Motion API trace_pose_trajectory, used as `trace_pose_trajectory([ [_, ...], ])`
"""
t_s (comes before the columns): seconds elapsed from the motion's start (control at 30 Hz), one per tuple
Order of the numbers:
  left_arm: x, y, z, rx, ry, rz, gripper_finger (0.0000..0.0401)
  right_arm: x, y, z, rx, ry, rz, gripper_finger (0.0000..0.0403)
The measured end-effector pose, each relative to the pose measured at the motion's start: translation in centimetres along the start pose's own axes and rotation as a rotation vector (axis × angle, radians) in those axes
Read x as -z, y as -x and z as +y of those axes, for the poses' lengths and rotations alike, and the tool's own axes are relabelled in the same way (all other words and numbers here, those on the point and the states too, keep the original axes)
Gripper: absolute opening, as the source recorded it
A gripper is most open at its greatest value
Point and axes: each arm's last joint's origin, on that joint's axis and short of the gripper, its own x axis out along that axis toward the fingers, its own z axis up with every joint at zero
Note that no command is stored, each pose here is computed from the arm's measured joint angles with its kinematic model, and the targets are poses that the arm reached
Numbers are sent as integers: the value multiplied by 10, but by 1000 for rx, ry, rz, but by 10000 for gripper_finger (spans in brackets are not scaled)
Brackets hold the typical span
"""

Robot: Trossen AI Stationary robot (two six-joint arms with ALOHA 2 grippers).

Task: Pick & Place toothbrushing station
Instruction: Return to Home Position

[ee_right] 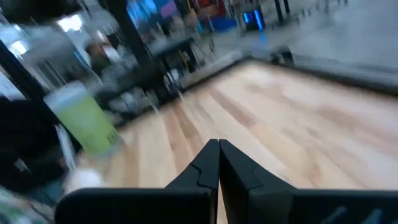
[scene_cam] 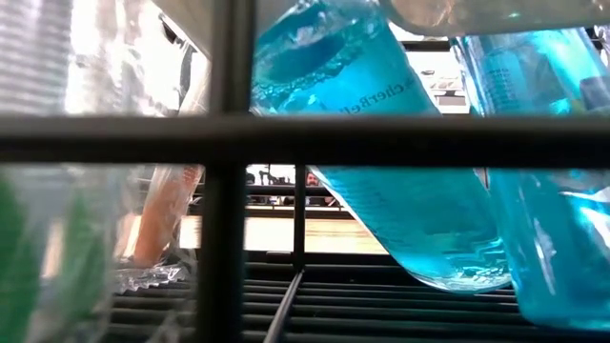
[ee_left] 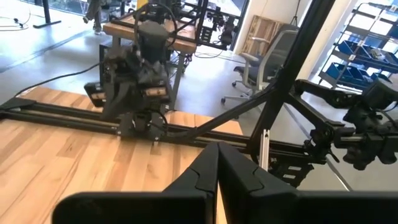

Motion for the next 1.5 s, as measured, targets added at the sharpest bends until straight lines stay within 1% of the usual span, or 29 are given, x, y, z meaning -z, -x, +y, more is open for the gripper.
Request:
trace_pose_trajectory([
  [0.07, 4, -1, 1, -2, 4, 7, 0, 5, -1, -3, 7, 9, 22, 0],
  [0.13, 10, -1, 2, -7, 24, 23, 0, 3, -1, -2, -14, 1, -1, 0],
  [0.2, 16, -2, 3, -10, 52, 39, 0, 9, -2, -4, -3, 35, 31, 0],
  [0.3, 27, -3, 4, -13, 86, 62, 0, 13, -4, -5, 0, 73, 28, 0],
  [0.4, 34, -3, 5, -1, 100, 88, 0, 23, -8, -9, 31, 116, 51, 0],
  [0.47, 34, -3, 5, 17, 102, 89, 0, 27, -11, -11, 37, 118, 33, 0],
  [0.63, 34, -4, 8, 9, 94, 91, 0, 25, -12, -13, 61, 128, 18, 0],
  [0.67, 34, -4, 9, 8, 86, 90, 0, 25, -12, -14, 72, 122, 20, 0],
  [0.77, 33, -4, 10, 5, 74, 87, 0, 25, -13, -16, 98, 56, 22, 0],
  [0.9, 32, -4, 12, 1, 71, 77, 0, 25, -13, -17, 111, 43, 22, 0],
  [1.07, 26, -5, 11, 13, 0, 12, 0, 25, -13, -17, 105, 25, 16, 0],
  [1.13, 24, -5, 14, -2, -25, -2, 0, 25, -13, -17, 106, 25, 17, 0],
  [1.27, 22, -5, 20, -63, -42, -19, 0, 25, -13, -17, 105, 25, 16, 0],
  [1.4, 20, -6, 26, -79, -71, -23, 0, 25, -13, -17, 105, 25, 16, 0],
  [1.5, 18, -2, 34, -69, -57, -13, 0, 25, -13, -17, 105, 25, 16, 0],
])
